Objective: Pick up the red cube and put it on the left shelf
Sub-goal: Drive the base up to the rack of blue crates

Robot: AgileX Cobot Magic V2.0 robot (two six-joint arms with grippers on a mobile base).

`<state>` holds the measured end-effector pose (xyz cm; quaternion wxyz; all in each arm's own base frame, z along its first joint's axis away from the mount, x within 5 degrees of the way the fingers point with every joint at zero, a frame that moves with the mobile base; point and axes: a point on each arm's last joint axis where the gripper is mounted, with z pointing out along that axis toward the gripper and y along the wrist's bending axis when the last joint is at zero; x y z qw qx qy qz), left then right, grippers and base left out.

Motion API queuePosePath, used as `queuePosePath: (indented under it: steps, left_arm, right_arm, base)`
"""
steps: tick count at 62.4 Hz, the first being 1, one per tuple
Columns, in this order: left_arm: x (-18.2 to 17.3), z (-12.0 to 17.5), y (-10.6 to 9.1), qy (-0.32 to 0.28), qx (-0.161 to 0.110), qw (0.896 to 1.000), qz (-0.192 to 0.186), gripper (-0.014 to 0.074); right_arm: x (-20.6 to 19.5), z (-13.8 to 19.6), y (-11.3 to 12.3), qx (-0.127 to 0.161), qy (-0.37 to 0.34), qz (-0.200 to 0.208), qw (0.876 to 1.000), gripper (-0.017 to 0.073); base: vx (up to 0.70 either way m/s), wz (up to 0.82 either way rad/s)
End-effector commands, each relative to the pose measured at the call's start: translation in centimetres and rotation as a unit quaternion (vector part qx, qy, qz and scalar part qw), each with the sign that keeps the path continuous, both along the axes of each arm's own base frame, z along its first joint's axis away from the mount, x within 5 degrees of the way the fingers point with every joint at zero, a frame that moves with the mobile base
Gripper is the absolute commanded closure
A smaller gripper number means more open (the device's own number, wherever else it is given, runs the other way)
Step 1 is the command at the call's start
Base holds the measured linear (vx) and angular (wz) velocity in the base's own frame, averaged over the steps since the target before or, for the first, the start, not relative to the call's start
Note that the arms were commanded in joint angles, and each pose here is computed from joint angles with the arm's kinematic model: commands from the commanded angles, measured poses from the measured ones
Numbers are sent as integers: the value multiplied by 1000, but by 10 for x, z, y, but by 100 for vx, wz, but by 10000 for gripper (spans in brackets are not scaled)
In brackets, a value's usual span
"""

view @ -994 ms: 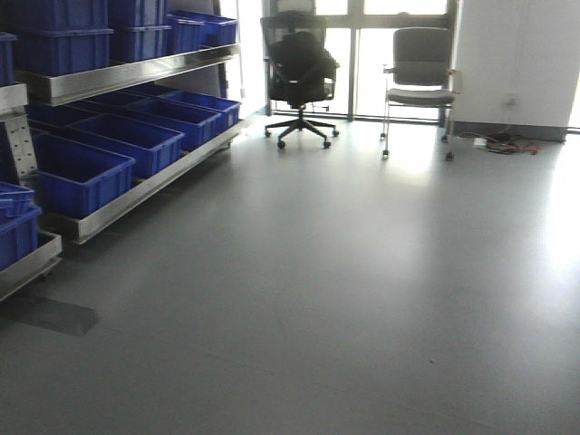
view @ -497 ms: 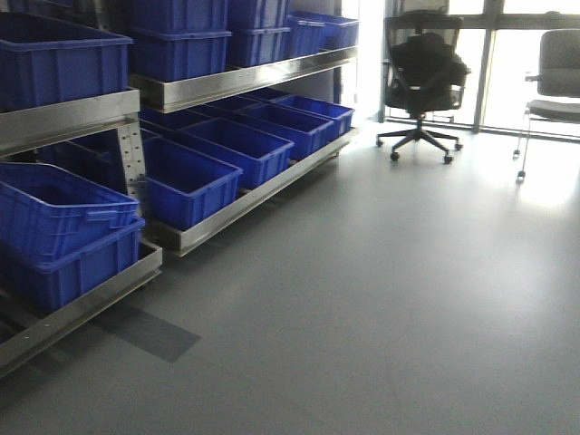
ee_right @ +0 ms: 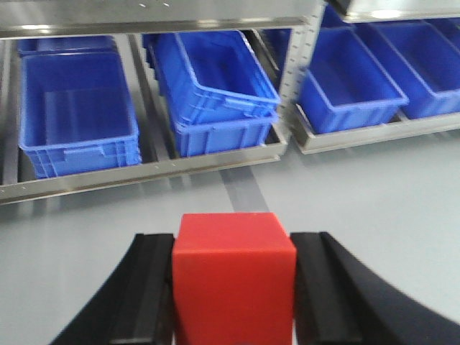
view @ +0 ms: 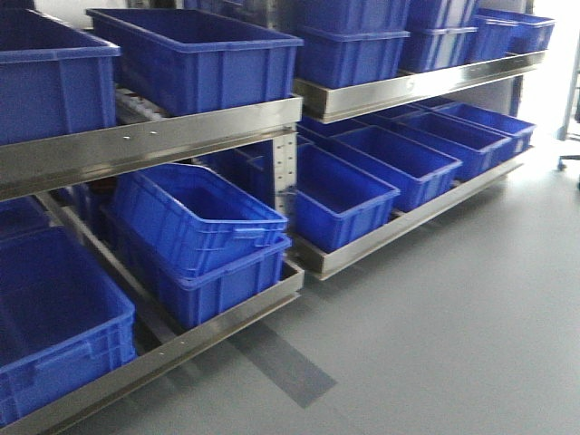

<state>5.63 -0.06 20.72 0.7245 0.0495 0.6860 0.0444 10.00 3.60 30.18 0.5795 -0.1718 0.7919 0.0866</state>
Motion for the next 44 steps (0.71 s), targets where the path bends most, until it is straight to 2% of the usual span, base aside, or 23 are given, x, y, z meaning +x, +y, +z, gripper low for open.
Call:
queuePosePath:
  steps: [1,44]
  left_arm:
    - [0,1,0,-35,-2,999,0,488]
    - [0,1,0,-35,-2,999,0,488]
  right_arm:
    - [2,18,-1,18,-52,-11,998,501]
    - [2,18,-1,18,-52,-11,998,501]
  base:
    - [38,57]
    - [36,52]
